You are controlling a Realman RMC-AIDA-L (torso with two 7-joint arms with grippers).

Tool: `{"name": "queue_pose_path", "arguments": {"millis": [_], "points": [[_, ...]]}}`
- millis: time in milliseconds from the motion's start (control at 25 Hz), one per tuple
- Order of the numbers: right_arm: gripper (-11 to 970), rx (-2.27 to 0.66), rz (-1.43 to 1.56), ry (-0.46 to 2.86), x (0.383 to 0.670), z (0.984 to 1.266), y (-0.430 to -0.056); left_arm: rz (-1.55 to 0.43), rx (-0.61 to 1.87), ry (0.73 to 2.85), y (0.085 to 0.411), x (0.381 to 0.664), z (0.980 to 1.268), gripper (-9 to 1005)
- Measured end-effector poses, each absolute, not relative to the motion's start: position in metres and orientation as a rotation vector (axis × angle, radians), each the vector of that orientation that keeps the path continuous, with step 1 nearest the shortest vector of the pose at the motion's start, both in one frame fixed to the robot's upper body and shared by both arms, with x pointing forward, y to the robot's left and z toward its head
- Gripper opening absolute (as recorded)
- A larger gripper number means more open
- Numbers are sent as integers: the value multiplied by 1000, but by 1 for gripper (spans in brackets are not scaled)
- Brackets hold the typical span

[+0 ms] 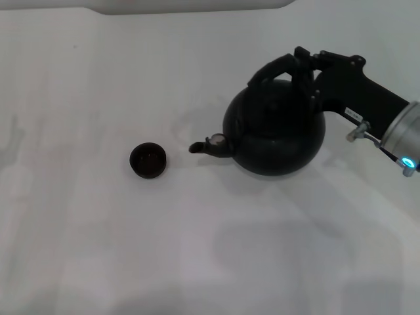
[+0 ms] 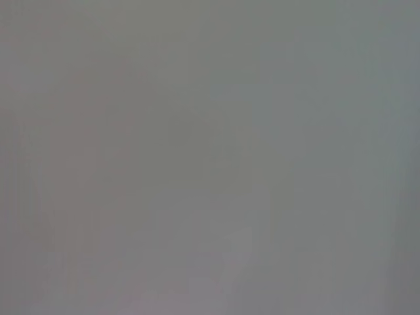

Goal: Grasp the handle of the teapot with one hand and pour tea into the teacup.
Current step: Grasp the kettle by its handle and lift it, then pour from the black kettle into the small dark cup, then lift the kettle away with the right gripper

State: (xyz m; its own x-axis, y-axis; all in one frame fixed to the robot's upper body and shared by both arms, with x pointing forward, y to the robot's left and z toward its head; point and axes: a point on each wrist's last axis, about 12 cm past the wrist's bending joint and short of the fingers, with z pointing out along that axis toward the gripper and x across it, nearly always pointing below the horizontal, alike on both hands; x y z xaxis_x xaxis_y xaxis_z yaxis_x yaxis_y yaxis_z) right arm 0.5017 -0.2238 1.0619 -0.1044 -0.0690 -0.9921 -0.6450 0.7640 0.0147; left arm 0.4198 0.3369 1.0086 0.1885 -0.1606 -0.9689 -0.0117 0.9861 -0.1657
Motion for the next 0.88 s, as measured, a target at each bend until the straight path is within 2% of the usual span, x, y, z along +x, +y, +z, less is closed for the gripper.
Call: {"name": "queue_pose_path", "arguments": {"millis": [880], "points": [[179,-796,418,1566,521,1094,-154,-116,-151,1407,333,414,1004,877]]}}
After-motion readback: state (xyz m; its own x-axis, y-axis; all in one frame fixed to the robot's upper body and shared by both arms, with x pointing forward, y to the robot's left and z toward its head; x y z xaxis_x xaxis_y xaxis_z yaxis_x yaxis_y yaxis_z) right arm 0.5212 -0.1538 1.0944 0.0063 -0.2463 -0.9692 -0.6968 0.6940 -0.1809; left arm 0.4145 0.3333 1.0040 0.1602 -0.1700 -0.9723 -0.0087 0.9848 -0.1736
